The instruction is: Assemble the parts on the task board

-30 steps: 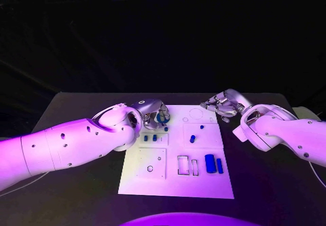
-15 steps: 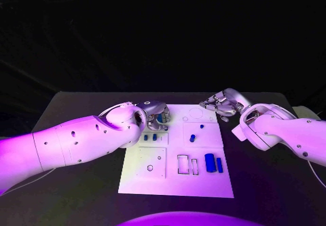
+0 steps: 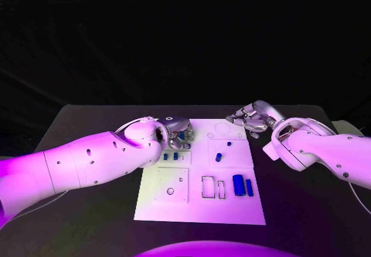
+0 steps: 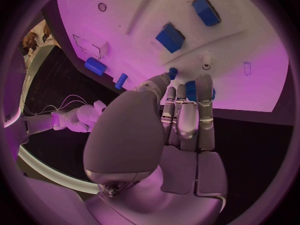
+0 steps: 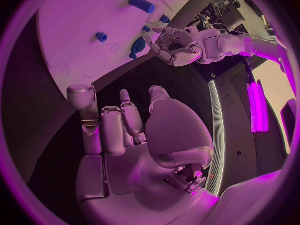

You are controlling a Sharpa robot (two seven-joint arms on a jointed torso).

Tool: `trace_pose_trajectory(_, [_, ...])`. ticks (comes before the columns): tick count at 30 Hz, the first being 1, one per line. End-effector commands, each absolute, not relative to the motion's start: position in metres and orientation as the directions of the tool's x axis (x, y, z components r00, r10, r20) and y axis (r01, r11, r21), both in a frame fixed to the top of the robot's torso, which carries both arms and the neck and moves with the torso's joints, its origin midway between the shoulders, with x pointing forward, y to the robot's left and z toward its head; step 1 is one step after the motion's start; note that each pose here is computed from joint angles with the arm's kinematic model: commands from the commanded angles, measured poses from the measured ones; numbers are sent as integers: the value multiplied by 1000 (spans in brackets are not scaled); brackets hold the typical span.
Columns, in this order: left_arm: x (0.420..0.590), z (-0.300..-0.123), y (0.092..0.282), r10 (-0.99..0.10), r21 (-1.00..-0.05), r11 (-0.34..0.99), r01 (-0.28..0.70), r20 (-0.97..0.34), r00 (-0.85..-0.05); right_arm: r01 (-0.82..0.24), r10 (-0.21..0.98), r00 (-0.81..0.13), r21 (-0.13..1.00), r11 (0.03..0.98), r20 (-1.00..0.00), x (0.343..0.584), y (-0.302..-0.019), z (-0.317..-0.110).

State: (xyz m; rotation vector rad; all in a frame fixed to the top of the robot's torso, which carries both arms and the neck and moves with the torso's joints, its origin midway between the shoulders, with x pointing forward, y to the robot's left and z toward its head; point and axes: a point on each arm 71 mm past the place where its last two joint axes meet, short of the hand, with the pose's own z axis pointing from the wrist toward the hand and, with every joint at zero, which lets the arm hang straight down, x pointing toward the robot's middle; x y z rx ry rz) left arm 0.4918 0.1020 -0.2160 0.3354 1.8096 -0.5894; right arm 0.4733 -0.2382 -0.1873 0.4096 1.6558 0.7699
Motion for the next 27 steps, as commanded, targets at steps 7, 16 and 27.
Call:
trace_pose_trajectory(7, [491, -223, 98, -41, -223, 830, 511, -938, -343, -156, 643, -235, 682, 715, -729, 473, -236, -187])
trace_pose_trajectory(16, [490, -226, 98, -36, -227, 831, 508, -933, -358, -156, 643, -236, 682, 715, -729, 473, -236, -187])
trace_pose_trajectory(27, [490, -228, 97, -27, -230, 831, 506, -926, -377, -156, 642, -239, 682, 715, -728, 473, -235, -187])
